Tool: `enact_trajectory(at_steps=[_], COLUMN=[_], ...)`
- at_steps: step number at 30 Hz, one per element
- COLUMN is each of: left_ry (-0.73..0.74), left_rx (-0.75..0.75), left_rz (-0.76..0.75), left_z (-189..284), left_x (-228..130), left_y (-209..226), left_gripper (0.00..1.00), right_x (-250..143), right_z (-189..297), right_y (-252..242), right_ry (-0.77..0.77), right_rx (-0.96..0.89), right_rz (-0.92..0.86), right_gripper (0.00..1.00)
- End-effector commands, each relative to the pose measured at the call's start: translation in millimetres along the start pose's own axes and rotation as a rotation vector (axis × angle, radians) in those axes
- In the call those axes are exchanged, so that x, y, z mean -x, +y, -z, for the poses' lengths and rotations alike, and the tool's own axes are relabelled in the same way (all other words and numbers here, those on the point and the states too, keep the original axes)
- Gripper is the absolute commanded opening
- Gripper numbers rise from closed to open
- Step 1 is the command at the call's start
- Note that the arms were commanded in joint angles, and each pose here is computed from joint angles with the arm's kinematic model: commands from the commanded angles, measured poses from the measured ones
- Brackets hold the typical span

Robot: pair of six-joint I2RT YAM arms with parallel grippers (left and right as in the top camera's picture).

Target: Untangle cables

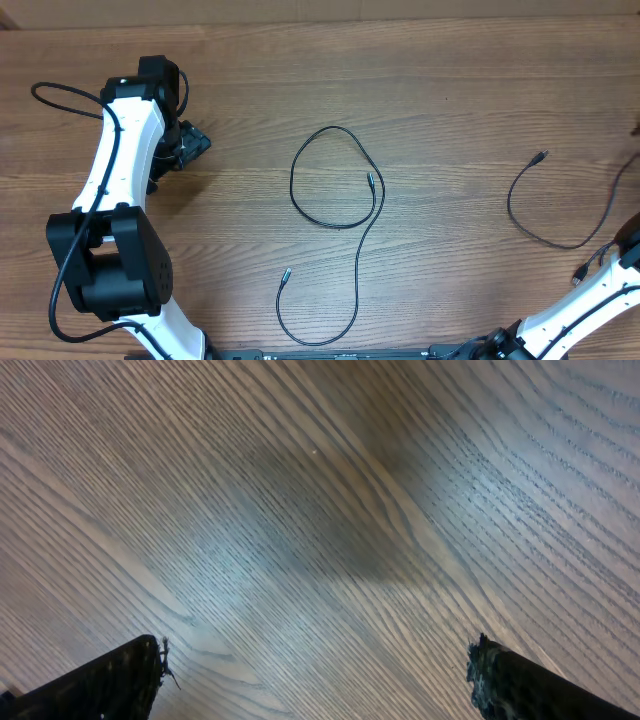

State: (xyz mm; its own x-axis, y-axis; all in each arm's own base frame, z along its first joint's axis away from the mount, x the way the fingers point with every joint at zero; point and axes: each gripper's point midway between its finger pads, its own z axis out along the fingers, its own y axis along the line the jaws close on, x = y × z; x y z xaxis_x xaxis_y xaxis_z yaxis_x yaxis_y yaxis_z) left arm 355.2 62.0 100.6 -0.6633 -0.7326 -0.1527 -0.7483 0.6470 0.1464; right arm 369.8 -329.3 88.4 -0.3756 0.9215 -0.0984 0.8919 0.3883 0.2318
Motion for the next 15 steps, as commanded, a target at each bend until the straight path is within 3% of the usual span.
enact_trajectory(at_steps=[1,9,12,15], left_ry=[-0.005,-0.005,-0.005,-0.005], left_rx=[-0.006,-0.006,-0.006,-0.006], left_rz=[-0.023,-0.024,-0.023,-0.024], left_z=[2.9,3.0,3.0,3.0], left_x=[-0.2,-0.4,-0.4,-0.4], left_y=[-2.1,-2.4,-2.3,-2.4], left_gripper=[1.0,1.0,1.0,0.99], right_x=[-18.6,-23.7,-35.1,-53.0], right_z=[9.2,56.7,86.4,85.8], right_y=[51.6,86.6,113.0,131.8], right_ry=[0.082,0.017,-0.019,-0.005], right_rx=[0.297,0.473,0.602,0.634], right_rz=[0.2,0.326,0.453,0.564], right_gripper=[1.0,1.0,1.0,1.0])
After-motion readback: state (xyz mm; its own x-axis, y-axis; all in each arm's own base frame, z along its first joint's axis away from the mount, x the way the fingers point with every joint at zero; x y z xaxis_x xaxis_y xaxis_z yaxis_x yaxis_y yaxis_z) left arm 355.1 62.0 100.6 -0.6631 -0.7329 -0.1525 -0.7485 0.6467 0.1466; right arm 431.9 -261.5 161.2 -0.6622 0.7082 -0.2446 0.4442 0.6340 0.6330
